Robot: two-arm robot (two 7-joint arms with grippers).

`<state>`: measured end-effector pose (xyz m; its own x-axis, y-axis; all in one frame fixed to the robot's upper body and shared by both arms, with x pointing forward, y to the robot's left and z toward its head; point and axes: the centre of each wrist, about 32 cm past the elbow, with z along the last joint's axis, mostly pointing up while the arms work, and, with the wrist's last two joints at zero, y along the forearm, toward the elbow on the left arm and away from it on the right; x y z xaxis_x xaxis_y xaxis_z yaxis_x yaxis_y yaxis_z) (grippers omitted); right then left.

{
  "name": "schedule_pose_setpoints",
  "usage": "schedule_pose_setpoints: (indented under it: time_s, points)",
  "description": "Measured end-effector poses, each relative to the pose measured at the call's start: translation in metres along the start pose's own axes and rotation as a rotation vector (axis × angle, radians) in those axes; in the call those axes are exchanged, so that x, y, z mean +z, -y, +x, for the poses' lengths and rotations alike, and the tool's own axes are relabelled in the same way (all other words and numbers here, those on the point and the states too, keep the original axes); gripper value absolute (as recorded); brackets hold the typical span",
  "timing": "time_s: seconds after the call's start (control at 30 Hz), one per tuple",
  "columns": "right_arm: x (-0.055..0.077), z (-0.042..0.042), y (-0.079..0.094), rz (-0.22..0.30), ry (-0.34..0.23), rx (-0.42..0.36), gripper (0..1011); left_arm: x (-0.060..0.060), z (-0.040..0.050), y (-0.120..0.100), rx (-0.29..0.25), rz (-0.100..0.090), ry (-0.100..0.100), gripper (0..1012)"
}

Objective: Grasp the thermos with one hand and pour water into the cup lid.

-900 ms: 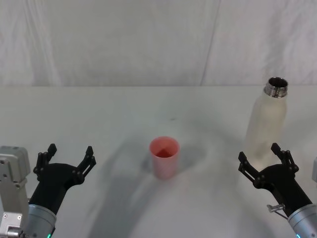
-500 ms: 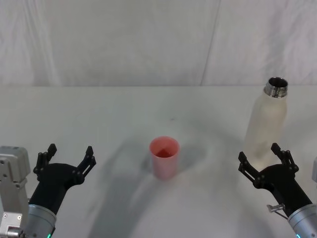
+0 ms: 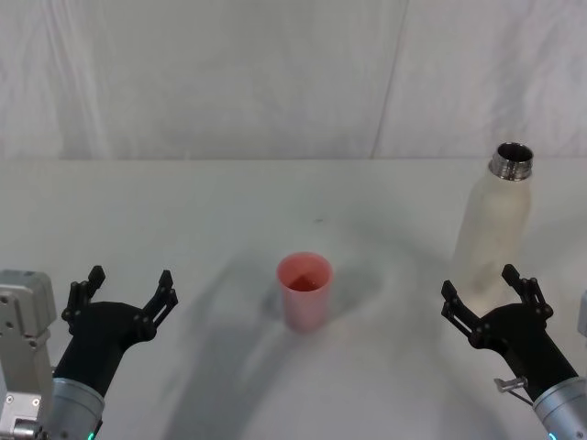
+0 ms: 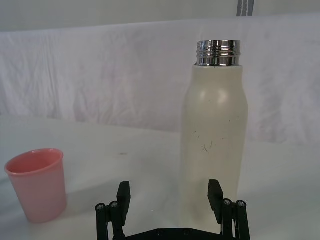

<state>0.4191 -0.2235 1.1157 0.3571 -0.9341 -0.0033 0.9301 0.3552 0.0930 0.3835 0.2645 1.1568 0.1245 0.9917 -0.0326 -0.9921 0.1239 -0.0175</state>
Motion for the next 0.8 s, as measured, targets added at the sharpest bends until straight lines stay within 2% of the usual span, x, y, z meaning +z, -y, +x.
schedule_pose_setpoints:
  time_s: [0.8]
  points:
    - [0.0000,0.0000,0.0000,0.000,0.000,0.000,1001,0.0000,0.0000,0.0000,0.000,0.000,0.000,1001]
